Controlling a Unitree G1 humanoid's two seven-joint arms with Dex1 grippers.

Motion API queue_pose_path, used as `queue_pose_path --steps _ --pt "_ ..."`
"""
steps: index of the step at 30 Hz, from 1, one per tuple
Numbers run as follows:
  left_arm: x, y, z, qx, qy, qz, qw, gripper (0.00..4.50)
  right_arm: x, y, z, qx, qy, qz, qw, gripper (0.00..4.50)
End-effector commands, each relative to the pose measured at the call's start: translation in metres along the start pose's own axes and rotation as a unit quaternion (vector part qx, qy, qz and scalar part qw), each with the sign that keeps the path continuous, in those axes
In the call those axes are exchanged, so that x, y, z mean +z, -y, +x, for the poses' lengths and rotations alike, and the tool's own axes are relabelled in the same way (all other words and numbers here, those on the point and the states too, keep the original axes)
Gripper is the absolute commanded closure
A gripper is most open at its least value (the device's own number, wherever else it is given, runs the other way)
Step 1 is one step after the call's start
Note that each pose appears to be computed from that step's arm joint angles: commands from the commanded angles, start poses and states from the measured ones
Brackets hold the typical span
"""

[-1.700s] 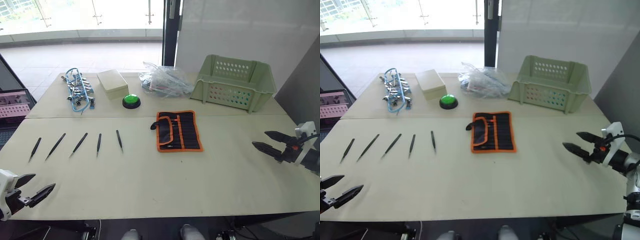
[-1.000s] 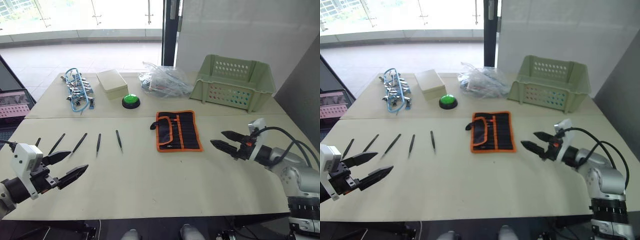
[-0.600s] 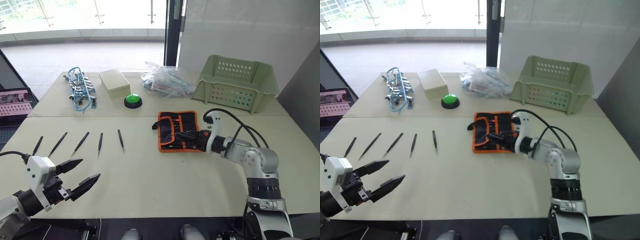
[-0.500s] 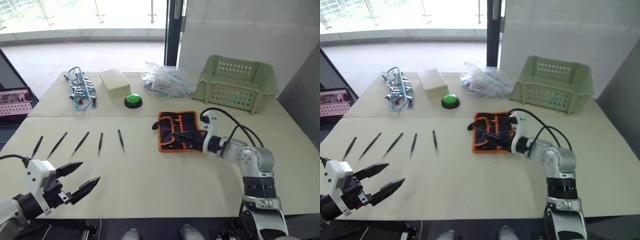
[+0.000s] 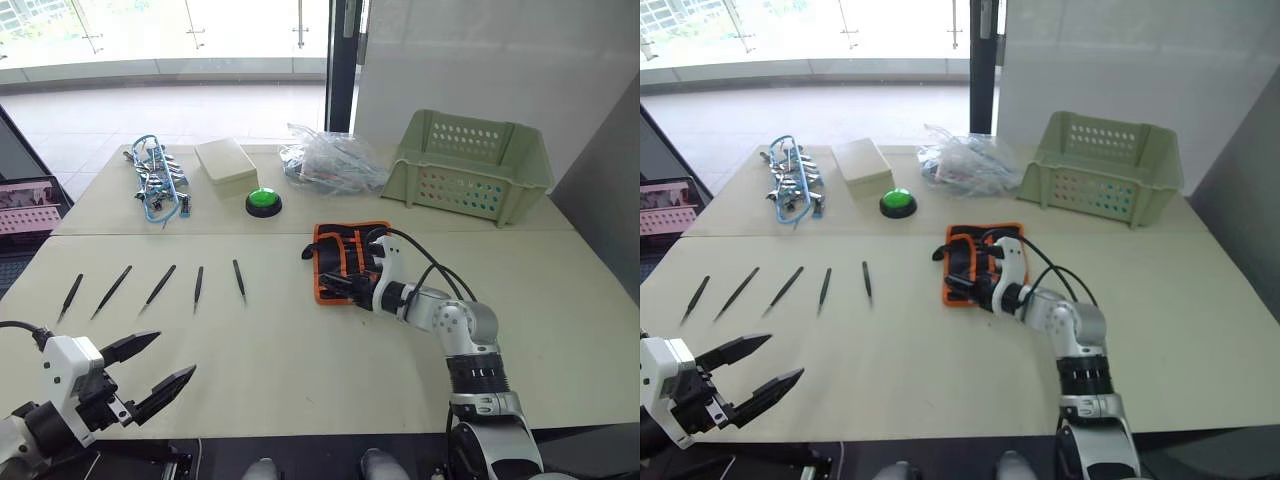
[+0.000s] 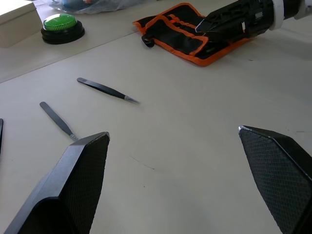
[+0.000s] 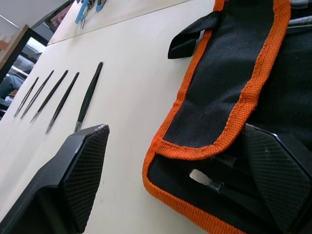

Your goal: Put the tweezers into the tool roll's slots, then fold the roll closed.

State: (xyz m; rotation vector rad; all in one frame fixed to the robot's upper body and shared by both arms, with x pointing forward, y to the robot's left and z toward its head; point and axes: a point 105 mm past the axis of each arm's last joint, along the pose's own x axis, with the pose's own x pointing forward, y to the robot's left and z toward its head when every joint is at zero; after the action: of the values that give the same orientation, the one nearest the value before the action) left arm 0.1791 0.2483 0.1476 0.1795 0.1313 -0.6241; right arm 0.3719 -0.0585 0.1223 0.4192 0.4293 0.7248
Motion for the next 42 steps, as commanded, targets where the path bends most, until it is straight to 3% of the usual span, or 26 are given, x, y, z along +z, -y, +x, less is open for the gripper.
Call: queue_pose_path --steps 1,4,12,15,22,27,31,36,39,42 --pt "0.010 0.002 -0.003 -0.002 0.016 0.027 1.000 0.02 0.009 -0.002 0.003 0.003 0.022 0.001 1.000 0.00" --pt "0.008 0.002 -0.005 -0.001 0.017 0.028 0.999 0.00 0.009 -0.002 0.005 0.004 0.028 0.013 1.000 0.81" --pt "0.005 0.005 -0.010 -0.015 0.020 0.021 0.999 0.00 0.007 0.010 0.005 -0.012 0.048 0.061 0.997 3.62" --pt "0.003 0.004 -0.012 -0.017 0.020 0.022 0.999 0.00 0.007 0.012 0.007 -0.015 0.040 0.063 0.997 4.49" --pt "-0.003 0.006 -0.009 -0.028 0.021 0.019 0.999 0.00 0.009 -0.010 0.001 0.067 -0.005 -0.007 0.998 4.49" --pt "-0.008 0.006 -0.006 -0.033 0.020 0.016 0.999 0.00 -0.003 -0.028 -0.024 0.161 -0.080 -0.110 0.978 4.49" --pt "-0.012 0.010 0.002 -0.058 0.021 0.001 0.998 0.00 -0.002 -0.011 -0.043 0.182 -0.155 -0.301 0.923 4.49" --pt "-0.017 0.018 0.017 -0.091 0.018 -0.015 0.996 0.00 0.024 0.014 -0.049 0.154 -0.186 -0.464 0.852 4.49" --pt "-0.014 0.027 0.028 -0.112 0.027 -0.021 0.993 0.00 0.038 0.015 -0.050 0.159 -0.181 -0.523 0.817 4.49" --pt "-0.013 0.031 0.035 -0.121 0.031 -0.023 0.992 0.00 0.053 0.008 -0.052 0.171 -0.165 -0.543 0.806 4.49"
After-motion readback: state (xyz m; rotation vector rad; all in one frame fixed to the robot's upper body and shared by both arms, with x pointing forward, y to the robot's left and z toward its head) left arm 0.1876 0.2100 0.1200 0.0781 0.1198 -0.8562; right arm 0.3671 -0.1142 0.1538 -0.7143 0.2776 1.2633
